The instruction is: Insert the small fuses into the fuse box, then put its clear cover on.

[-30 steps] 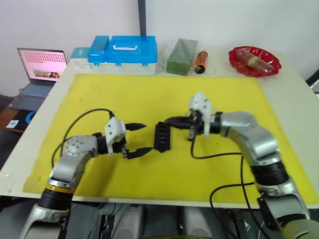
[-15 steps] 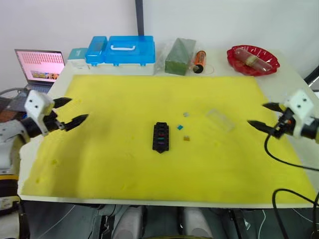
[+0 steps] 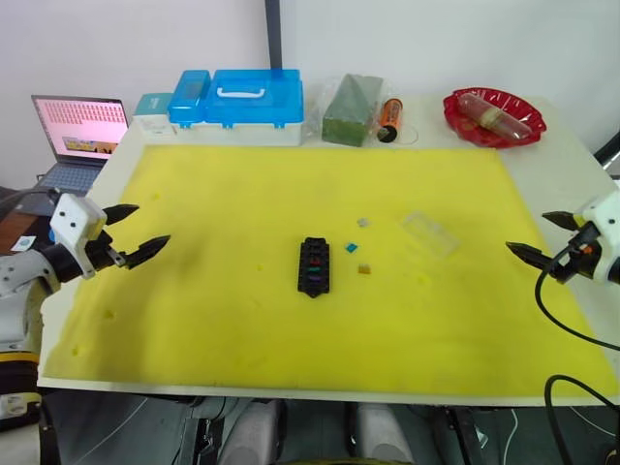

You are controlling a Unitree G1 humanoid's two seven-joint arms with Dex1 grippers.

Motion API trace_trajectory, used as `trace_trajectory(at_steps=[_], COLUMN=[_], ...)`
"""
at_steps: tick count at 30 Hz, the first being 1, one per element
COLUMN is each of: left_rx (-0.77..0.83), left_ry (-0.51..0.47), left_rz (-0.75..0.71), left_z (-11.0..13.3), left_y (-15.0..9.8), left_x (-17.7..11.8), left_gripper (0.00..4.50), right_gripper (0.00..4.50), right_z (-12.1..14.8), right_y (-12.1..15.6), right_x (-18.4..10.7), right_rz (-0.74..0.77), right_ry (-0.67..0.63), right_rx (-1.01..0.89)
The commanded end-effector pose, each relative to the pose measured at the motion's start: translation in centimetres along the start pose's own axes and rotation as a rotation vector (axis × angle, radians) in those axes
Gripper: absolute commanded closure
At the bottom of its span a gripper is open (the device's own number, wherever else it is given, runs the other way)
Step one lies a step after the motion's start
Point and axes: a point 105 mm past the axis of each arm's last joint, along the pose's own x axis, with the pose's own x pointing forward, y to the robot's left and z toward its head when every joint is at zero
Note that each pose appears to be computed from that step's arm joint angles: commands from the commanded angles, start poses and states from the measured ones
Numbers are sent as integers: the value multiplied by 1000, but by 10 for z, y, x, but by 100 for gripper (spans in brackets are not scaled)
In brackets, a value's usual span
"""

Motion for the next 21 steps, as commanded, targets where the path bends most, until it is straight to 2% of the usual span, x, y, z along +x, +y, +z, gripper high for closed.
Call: trace_trajectory(at_steps=[1, 5, 8, 10, 13, 17, 21], left_rx=[62, 77, 97, 114, 133, 145, 161], left_ry=[-90, -152, -178, -194, -253, -298, -308], left_rz=[-138, -387, -537, -624, -751, -754, -735], left_z=[40, 72, 83, 88, 97, 98, 97], left_y=[-18, -62, -96, -117, -154, -164, -163], left_x=[13, 32, 39, 39, 40, 46, 50], left_gripper=[0, 0, 0, 0, 0, 0, 0], right_gripper=[5, 5, 5, 5, 5, 5, 96], right_z=[38, 63, 78, 83, 81, 76, 75], right_y=[11, 70, 97, 98, 126, 150, 154], right_x=[8, 21, 26, 36, 46, 54, 67], right_rz=[32, 357, 553, 549, 673, 763, 751], right_ry=[-115, -126, -99, -88, 11, 142, 208], right_rx=[32, 258, 402, 463, 568, 713, 867])
